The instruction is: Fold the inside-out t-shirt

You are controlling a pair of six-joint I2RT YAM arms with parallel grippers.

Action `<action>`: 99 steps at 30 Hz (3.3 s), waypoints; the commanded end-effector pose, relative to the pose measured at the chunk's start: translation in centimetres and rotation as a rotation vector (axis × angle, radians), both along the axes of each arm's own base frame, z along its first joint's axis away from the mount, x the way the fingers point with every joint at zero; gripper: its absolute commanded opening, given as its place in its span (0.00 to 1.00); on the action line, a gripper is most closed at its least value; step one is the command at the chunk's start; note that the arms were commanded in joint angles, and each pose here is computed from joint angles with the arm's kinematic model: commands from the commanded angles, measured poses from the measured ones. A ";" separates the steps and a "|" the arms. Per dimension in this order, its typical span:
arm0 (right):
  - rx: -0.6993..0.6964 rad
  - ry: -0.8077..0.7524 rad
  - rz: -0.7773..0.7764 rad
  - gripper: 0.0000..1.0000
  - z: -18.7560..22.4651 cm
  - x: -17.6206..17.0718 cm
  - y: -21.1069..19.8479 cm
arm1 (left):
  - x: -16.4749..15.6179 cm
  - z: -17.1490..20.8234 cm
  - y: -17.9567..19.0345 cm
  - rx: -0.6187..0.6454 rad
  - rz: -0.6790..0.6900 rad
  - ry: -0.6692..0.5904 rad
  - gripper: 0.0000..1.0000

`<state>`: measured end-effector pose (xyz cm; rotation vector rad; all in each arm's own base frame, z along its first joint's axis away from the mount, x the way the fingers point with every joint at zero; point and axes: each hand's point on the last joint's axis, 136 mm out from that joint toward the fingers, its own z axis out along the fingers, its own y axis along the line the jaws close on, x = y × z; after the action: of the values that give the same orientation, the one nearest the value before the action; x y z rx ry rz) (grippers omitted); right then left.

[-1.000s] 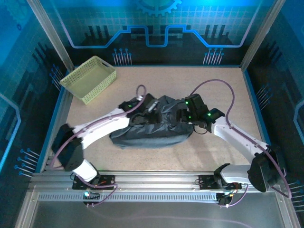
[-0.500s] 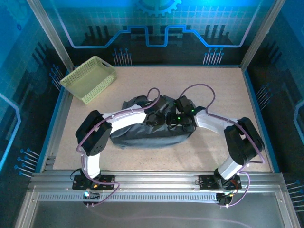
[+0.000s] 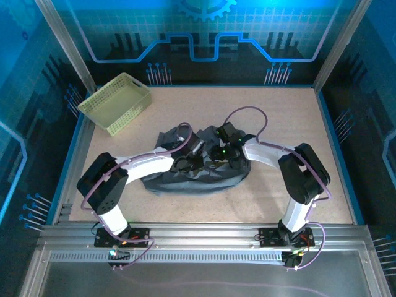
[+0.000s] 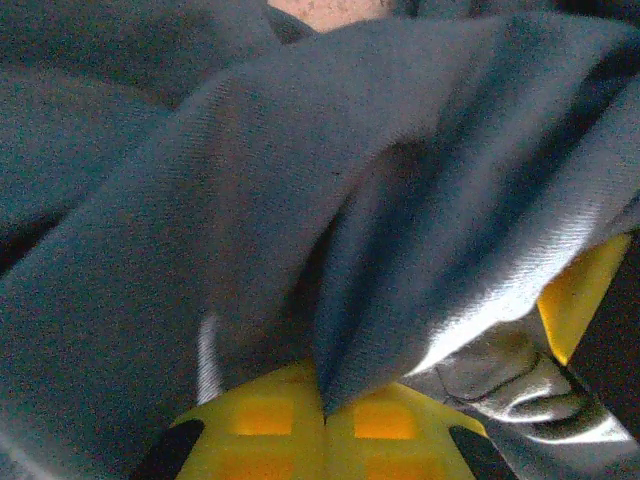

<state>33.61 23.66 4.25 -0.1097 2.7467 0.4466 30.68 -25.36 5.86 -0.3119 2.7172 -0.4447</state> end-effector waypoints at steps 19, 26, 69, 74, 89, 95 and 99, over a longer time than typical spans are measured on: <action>0.146 -0.170 0.089 0.00 14.4 -5.6 -1.4 | 2.5 0.7 3.0 0.086 0.024 -0.006 0.09; 0.332 -0.193 0.068 0.00 18.9 -6.6 -1.3 | 2.8 1.2 4.0 0.178 -0.024 -0.021 0.19; 0.066 -0.249 -0.057 0.00 16.6 0.1 -3.1 | -4.7 12.5 -6.4 -0.273 -0.375 -0.485 0.00; 0.003 -0.242 -0.023 0.22 14.9 0.7 -4.0 | -6.6 12.4 -3.5 -0.351 -0.402 -0.447 0.00; 0.268 -0.384 0.426 0.56 14.0 -9.2 3.6 | -4.5 14.3 -2.5 -0.433 -0.333 -0.441 0.00; 0.201 -0.422 0.441 0.55 13.6 -7.8 4.9 | -4.2 16.0 -3.2 -0.465 -0.350 -0.459 0.02; 0.169 -0.461 0.423 0.36 14.4 -6.7 5.0 | -3.8 16.4 -3.3 -0.464 -0.350 -0.462 0.04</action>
<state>25.36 27.70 15.80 -0.6666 2.3273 0.6912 26.24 -28.04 20.38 0.1428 2.2295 -1.0509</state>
